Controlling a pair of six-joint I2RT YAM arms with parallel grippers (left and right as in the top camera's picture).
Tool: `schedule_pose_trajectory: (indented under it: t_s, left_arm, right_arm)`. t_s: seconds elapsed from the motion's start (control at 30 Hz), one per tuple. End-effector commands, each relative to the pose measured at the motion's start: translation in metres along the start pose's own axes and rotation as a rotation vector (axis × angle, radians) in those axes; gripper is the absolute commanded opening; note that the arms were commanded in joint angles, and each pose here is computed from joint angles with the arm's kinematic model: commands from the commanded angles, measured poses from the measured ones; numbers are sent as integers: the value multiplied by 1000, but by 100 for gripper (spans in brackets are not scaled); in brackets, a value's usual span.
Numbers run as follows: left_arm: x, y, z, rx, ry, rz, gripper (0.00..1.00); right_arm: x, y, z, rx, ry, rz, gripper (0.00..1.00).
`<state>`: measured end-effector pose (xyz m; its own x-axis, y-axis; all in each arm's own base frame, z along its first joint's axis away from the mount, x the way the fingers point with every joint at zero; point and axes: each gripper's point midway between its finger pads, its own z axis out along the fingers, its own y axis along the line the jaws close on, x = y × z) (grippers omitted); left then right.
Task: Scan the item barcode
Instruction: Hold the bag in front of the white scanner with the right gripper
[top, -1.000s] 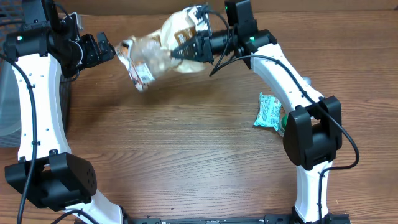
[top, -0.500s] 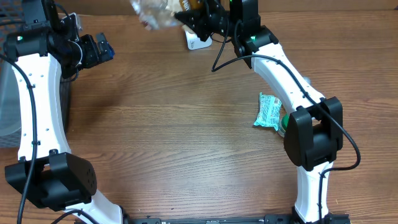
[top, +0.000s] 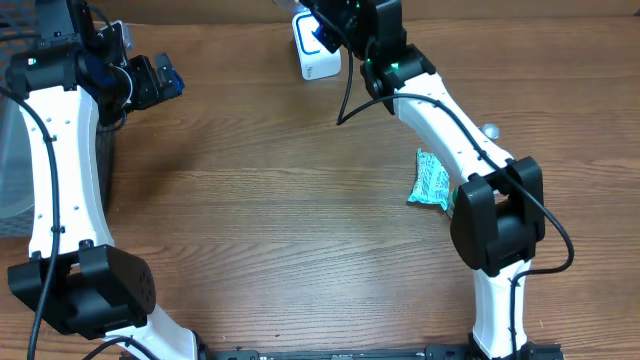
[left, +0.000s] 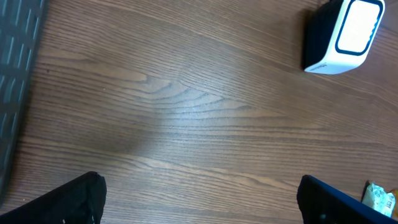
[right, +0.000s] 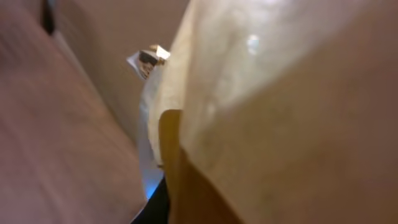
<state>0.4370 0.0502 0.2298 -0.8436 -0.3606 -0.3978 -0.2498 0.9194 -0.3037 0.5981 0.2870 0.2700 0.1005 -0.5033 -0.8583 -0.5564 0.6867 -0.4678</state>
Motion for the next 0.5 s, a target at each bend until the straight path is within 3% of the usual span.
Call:
schedule_pose_trajectory:
  t_s: [0.0, 0.47]
  left_arm:
    - [-2, -1, -5, -2, -16, 14, 100]
    - [-2, -1, -5, -2, -16, 13, 99]
  right_arm:
    - [17, -13, 10, 90, 50, -88, 4]
    - [48, -9, 29, 131, 89, -153, 4]
